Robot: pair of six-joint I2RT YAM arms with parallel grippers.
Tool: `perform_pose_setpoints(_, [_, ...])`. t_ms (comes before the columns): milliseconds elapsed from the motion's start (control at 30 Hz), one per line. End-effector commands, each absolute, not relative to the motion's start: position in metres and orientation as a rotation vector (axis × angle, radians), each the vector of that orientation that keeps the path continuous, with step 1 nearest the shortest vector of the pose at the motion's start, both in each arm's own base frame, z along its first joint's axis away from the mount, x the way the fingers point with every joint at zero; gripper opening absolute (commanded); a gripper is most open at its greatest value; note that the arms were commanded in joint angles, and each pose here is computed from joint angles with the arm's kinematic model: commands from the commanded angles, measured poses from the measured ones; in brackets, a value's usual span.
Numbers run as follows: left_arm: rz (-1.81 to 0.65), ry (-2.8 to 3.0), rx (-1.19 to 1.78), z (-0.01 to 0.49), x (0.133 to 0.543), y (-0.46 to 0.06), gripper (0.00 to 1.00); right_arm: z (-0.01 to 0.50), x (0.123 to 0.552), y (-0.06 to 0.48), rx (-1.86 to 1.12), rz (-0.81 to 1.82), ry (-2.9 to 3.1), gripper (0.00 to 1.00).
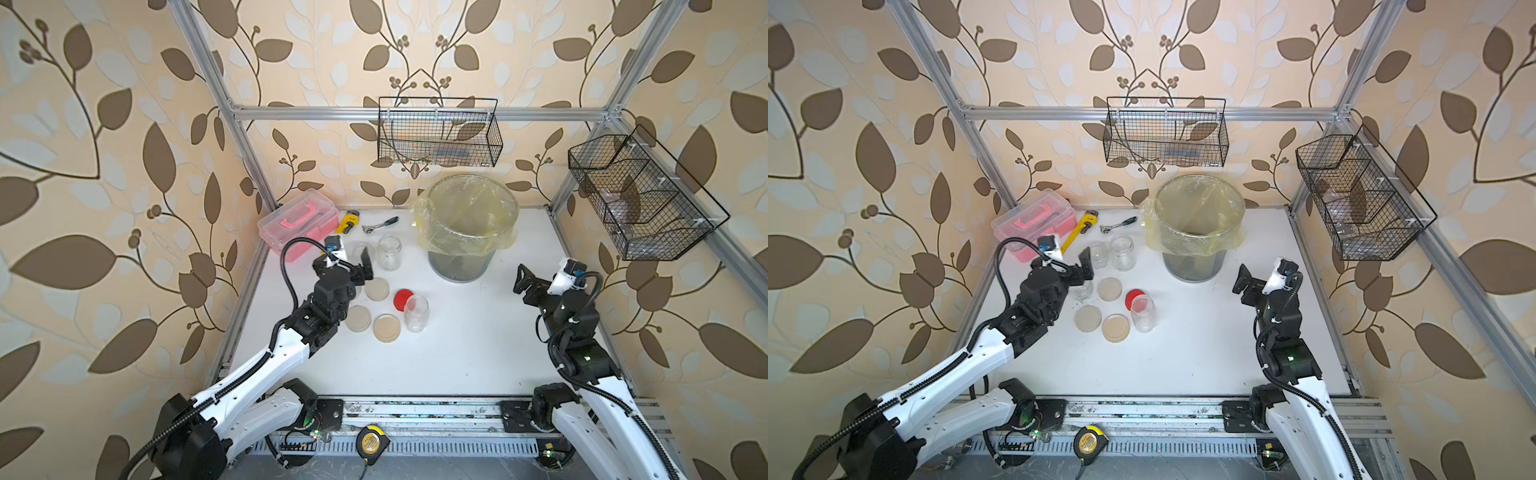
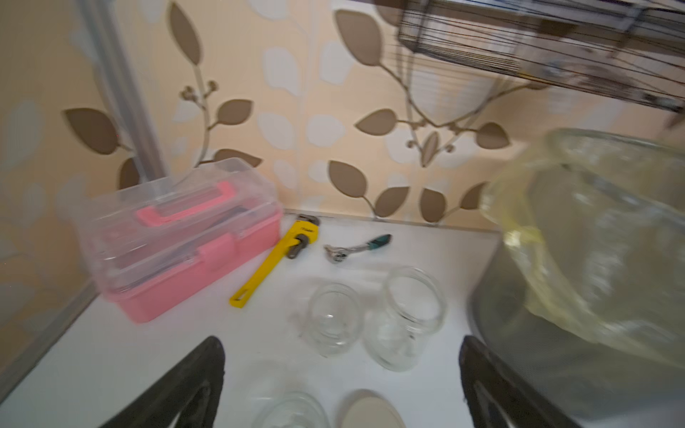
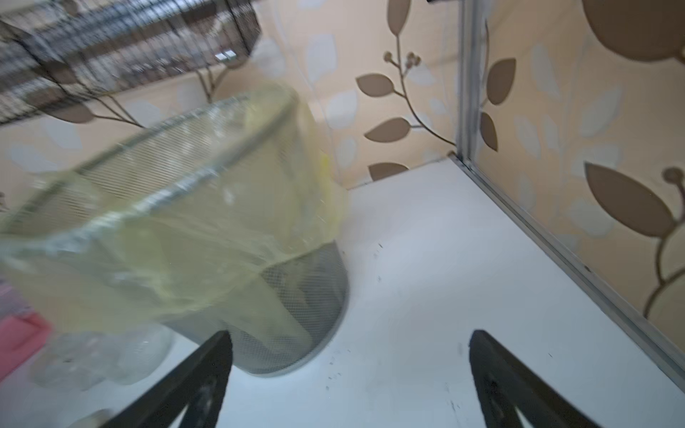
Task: Empty moldy tea leaves from jars
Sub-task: Place the jar at the center of the board, then reset both arms
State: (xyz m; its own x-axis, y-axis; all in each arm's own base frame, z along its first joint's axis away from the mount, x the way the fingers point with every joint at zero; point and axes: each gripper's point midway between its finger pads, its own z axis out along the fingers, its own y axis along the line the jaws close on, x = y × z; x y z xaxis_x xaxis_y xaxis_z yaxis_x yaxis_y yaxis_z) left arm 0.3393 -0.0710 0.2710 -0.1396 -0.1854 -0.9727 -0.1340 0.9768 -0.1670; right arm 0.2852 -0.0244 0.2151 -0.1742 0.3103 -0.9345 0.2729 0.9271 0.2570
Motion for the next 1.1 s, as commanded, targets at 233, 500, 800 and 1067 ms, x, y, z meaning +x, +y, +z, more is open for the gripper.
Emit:
perform_pose_setpoints(233, [0.51, 1.699, -0.636, 0.204, 0.31, 0.064, 0.99, 0.142, 0.292, -0.081, 0.604, -0.171, 1.749, 1.0])
perform_pose_setpoints(500, [0.553, 1.865, -0.619, 0.122, 0.308, 0.087, 0.99, 0.121, 0.319, -0.07, 0.518, -0.147, 1.819, 1.0])
perform_pose_setpoints(800, [0.133, 1.859, -0.268, 0.118, 0.36, 0.036, 0.99, 0.132, 0.353, -0.047, 0.289, -0.188, 1.795, 1.0])
perform_pose_setpoints(1067, [0.042, 1.953, -0.295, 0.08, 0.372, 0.044, 0.99, 0.121, 0.354, -0.018, 0.114, -0.097, 1.784, 1.0])
